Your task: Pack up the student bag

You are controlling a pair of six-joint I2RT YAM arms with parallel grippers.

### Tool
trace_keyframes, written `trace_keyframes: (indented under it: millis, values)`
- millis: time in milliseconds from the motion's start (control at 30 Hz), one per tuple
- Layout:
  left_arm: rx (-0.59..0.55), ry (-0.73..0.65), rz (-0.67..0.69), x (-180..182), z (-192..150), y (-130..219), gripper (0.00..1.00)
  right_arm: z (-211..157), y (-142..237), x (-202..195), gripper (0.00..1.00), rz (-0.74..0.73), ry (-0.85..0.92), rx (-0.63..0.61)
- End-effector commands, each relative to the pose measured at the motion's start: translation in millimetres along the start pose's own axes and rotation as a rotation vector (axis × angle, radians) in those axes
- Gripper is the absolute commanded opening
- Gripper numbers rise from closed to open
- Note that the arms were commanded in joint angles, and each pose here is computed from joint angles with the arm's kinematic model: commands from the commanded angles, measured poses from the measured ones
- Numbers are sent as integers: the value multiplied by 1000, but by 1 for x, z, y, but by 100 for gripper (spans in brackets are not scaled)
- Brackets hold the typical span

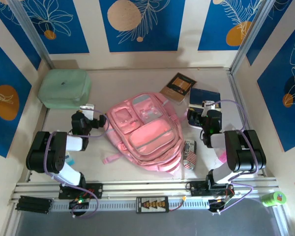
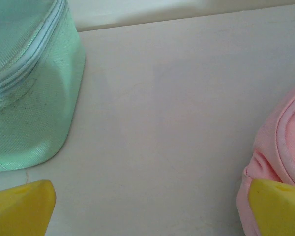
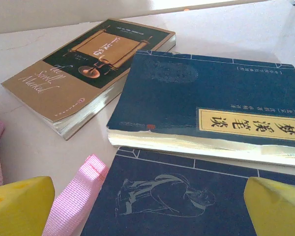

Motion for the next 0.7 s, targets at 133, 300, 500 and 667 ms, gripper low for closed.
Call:
trace_keyframes:
  millis: [133, 300, 500, 667]
  values:
    - [-18, 12, 13, 1, 4, -1, 100, 11, -2, 5, 99, 24, 10, -31]
    - [-18, 12, 14, 2, 4, -1, 100, 11, -2, 5, 99, 33, 3, -28]
    - [-15, 12, 15, 2, 5, -2, 100, 11, -2, 4, 99, 35, 2, -26]
    - [-13, 12, 14, 1, 4, -2, 100, 11, -3, 4, 99, 35, 1, -26]
Point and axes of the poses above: each hand's point on the last joint's axis, 136 mm out from that joint toward the fingers, its own y axis back along the fingers, its own x axis along the line the jaws close on, z = x × y, the point moved 5 cm from there along y, back along the fingers, and after that the axes turned 2 degrees about -y, right-handed, at the moved point
